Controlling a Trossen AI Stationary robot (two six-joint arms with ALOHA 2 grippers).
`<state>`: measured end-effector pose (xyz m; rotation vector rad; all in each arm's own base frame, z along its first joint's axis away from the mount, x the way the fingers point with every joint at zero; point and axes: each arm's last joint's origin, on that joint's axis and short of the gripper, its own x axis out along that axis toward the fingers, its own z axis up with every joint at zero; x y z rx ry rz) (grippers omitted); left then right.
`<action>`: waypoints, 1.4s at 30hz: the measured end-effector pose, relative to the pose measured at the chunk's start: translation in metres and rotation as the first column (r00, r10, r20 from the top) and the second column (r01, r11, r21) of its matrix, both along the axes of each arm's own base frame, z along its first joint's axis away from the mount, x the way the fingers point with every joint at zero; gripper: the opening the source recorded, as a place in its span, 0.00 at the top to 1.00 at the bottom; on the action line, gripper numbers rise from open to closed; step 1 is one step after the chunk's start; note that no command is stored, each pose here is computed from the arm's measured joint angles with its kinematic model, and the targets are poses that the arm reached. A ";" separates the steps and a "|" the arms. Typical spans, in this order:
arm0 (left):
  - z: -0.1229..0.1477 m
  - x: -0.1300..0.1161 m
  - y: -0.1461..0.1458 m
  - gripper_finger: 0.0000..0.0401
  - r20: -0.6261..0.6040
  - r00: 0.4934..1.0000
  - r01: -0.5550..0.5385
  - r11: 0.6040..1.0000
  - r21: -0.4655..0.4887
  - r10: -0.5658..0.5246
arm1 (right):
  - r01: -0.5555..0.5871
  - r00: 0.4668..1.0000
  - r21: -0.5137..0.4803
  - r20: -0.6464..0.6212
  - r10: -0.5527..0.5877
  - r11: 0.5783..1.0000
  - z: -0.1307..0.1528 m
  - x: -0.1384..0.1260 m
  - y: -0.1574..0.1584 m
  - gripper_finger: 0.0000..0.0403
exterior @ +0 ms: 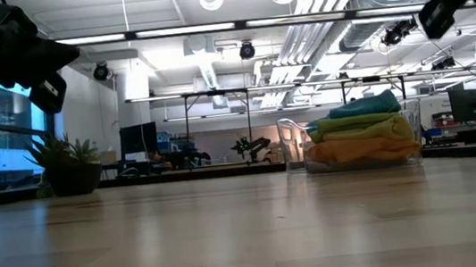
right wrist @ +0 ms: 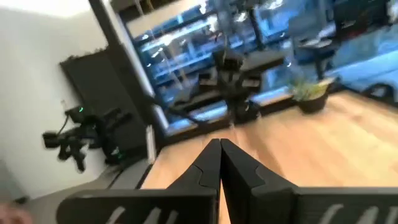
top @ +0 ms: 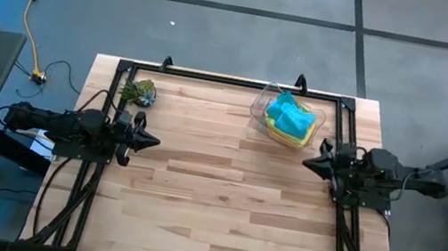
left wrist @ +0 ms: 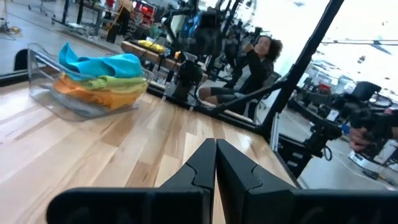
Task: Fold microfiber towels
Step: Return to Home Position
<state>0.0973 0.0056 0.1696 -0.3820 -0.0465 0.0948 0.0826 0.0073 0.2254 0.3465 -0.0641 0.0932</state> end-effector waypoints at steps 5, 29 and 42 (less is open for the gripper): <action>-0.001 0.001 0.000 0.99 -0.011 1.000 -0.009 1.000 -0.001 0.009 | -0.031 0.994 0.023 0.109 0.028 0.999 -0.026 0.008 0.002 1.00; -0.002 0.001 0.001 0.99 -0.017 0.999 -0.027 1.000 -0.001 0.027 | 0.004 0.997 -0.101 -0.076 -0.012 0.995 -0.058 0.015 0.000 1.00; -0.002 0.001 0.001 0.99 -0.018 0.999 -0.027 1.000 -0.001 0.027 | 0.005 0.996 0.042 -0.090 -0.001 0.999 -0.058 0.015 0.000 1.00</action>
